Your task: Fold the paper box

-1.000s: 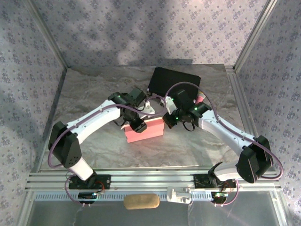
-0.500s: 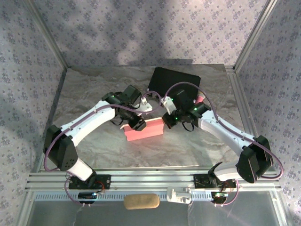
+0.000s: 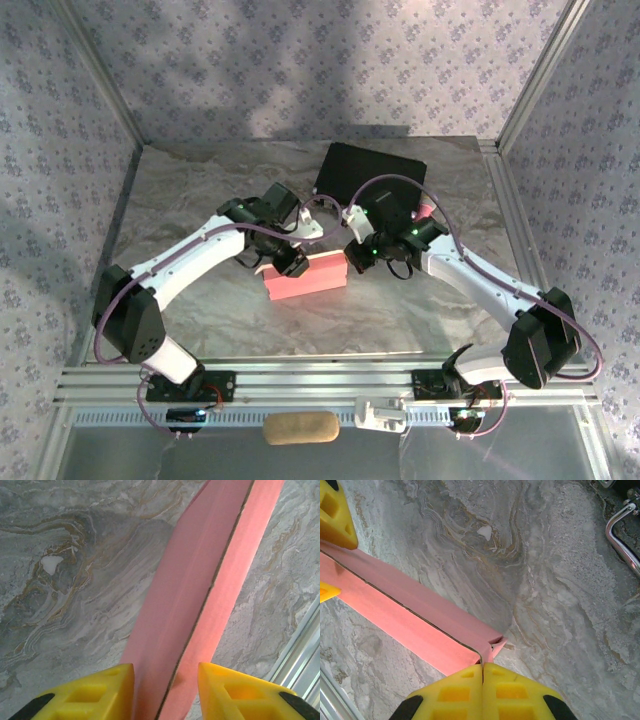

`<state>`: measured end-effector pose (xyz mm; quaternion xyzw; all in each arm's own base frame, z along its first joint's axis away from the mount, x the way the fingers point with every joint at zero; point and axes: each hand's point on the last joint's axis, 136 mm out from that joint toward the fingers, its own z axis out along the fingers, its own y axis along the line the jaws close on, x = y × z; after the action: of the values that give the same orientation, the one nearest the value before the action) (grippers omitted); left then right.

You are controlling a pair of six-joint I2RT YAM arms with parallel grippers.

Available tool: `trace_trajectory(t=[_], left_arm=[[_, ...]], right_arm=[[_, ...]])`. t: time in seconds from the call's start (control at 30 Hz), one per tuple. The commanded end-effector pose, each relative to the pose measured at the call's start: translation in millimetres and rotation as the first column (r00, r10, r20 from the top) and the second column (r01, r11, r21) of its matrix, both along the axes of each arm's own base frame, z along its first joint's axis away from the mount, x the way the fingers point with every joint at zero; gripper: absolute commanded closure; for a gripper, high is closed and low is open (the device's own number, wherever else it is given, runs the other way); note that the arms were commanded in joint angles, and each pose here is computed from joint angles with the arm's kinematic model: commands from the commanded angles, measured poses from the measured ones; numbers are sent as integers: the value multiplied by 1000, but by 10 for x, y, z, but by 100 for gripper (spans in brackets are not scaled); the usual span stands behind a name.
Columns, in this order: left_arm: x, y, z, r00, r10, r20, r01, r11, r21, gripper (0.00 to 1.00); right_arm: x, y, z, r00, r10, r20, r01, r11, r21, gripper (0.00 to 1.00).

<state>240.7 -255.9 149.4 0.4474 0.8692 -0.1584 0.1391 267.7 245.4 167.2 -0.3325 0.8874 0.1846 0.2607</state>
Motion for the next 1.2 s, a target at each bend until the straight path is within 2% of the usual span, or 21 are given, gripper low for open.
trace_trajectory(t=[0.0, 0.67, 1.17], left_arm=[[10, 1, -67, 1000, 19, -14, -19, 1000, -1, 64], [2, -88, -146, 999, 28, -16, -28, 1000, 4, 68], [-6, -72, -135, 999, 31, -11, -30, 999, 15, 68]], right_arm=[[-34, -4, -47, 999, -22, -34, 22, 1000, -6, 100], [10, 159, 49, 974, -179, -139, 195, 974, 118, 100], [-37, 199, -49, 968, -228, -110, 237, 968, 83, 100]])
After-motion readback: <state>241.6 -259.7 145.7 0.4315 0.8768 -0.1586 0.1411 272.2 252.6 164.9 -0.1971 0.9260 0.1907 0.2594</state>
